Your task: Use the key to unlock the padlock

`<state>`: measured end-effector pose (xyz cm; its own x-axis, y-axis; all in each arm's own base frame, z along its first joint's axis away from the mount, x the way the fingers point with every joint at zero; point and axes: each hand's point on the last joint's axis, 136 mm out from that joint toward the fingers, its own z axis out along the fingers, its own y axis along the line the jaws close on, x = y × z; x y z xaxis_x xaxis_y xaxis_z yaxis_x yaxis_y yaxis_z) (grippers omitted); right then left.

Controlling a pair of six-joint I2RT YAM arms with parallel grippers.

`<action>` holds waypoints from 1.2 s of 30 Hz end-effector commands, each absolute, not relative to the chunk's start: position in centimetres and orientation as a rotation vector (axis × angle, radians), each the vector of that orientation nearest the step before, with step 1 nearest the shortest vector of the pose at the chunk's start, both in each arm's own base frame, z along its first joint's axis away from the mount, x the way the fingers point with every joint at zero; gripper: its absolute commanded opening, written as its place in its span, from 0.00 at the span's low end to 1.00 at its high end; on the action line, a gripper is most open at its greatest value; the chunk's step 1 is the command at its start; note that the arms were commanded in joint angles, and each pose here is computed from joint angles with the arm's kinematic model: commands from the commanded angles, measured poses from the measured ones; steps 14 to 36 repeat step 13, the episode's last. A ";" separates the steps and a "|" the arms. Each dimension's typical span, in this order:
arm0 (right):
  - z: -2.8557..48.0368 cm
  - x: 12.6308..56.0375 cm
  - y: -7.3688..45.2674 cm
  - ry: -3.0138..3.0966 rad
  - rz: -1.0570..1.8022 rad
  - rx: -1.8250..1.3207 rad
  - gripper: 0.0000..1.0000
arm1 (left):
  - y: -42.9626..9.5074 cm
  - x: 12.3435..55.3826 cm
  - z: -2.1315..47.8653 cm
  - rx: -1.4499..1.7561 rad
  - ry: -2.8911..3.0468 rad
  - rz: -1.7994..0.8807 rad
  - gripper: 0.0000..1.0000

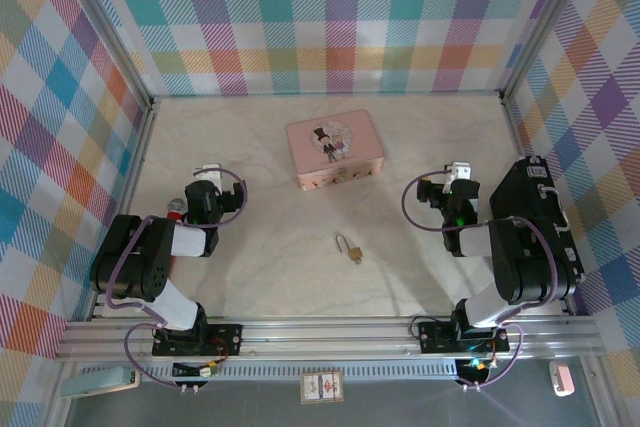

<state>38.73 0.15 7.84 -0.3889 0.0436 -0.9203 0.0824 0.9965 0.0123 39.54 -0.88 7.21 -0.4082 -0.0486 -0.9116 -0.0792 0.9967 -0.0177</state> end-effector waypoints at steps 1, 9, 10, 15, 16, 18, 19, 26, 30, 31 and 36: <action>9.4 39.6 -0.1 1.923 -0.033 0.113 0.99 | -0.9 40.1 8.3 -0.100 1.959 0.011 1.00; 9.3 39.7 0.5 1.932 0.000 0.076 0.99 | -0.9 40.1 8.2 -0.101 1.959 0.014 1.00; 9.3 39.6 0.5 1.927 -0.001 0.075 0.99 | -0.9 40.1 8.2 -0.101 1.959 0.012 1.00; 9.4 39.6 0.2 1.922 -0.015 0.093 0.99 | -0.9 40.0 8.2 -0.100 1.958 0.012 1.00; 9.4 39.6 0.2 1.922 -0.015 0.093 0.99 | -0.9 40.0 8.2 -0.100 1.958 0.012 1.00; 9.4 39.6 0.2 1.922 -0.015 0.093 0.99 | -0.9 40.0 8.2 -0.100 1.958 0.012 1.00; 9.4 39.6 0.2 1.922 -0.015 0.093 0.99 | -0.9 40.0 8.2 -0.100 1.958 0.012 1.00; 9.4 39.6 0.2 1.922 -0.015 0.093 0.99 | -0.9 40.0 8.2 -0.100 1.958 0.012 1.00; 9.4 39.6 0.2 1.922 -0.015 0.093 0.99 | -0.9 40.0 8.2 -0.100 1.958 0.012 1.00; 9.4 39.6 0.2 1.922 -0.015 0.093 0.99 | -0.9 40.0 8.2 -0.100 1.958 0.012 1.00; 9.4 39.6 0.2 1.922 -0.015 0.093 0.99 | -0.9 40.0 8.2 -0.100 1.958 0.012 1.00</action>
